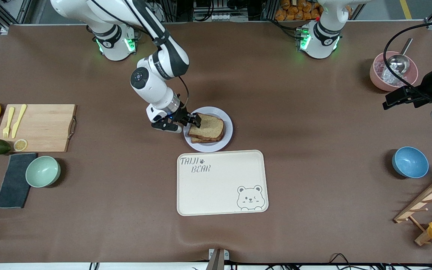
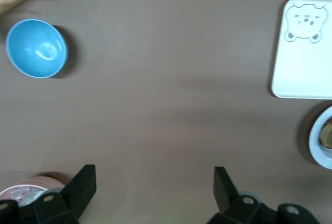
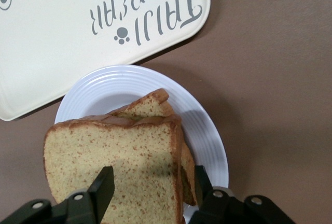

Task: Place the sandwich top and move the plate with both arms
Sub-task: 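Lower the bread onto the egg and open the right gripper, then withdraw the right gripper while the left gripper reaches toward the plate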

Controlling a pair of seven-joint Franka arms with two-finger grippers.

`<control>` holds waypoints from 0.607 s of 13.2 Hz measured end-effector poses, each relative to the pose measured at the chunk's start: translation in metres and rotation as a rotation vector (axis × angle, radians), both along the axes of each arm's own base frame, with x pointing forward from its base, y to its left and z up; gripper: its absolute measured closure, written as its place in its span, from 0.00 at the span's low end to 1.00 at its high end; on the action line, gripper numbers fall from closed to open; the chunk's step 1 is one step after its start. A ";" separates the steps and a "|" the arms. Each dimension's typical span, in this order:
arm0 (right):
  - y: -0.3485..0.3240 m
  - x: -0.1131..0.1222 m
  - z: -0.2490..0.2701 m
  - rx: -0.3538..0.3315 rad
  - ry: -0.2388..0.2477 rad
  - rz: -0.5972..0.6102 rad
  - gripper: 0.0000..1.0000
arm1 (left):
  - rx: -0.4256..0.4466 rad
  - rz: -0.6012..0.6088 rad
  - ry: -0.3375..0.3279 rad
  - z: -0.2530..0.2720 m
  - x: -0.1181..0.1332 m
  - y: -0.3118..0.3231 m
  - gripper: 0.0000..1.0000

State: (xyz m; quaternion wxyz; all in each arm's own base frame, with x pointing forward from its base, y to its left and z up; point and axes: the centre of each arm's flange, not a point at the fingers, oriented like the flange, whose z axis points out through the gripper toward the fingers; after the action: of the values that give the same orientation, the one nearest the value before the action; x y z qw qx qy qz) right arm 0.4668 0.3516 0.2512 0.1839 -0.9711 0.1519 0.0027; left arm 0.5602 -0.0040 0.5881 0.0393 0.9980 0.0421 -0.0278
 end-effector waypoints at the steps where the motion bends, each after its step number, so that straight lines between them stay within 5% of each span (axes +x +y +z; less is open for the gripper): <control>1: -0.006 0.007 0.008 0.008 0.033 -0.002 0.14 | -0.010 0.001 0.003 -0.002 0.001 -0.001 0.00; 3: -0.025 0.026 0.034 0.034 0.092 -0.014 0.00 | -0.057 0.005 0.017 -0.010 0.005 -0.004 0.00; 8: -0.102 0.065 0.095 0.004 0.115 -0.024 0.00 | -0.223 -0.029 0.062 -0.057 0.027 0.011 0.00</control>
State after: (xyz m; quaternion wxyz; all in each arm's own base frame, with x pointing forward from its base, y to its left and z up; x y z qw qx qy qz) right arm 0.5317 0.2494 0.3460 0.1769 -0.9671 0.1738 0.0565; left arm 0.5869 0.0067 0.5313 0.1482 0.9866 0.0257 -0.0639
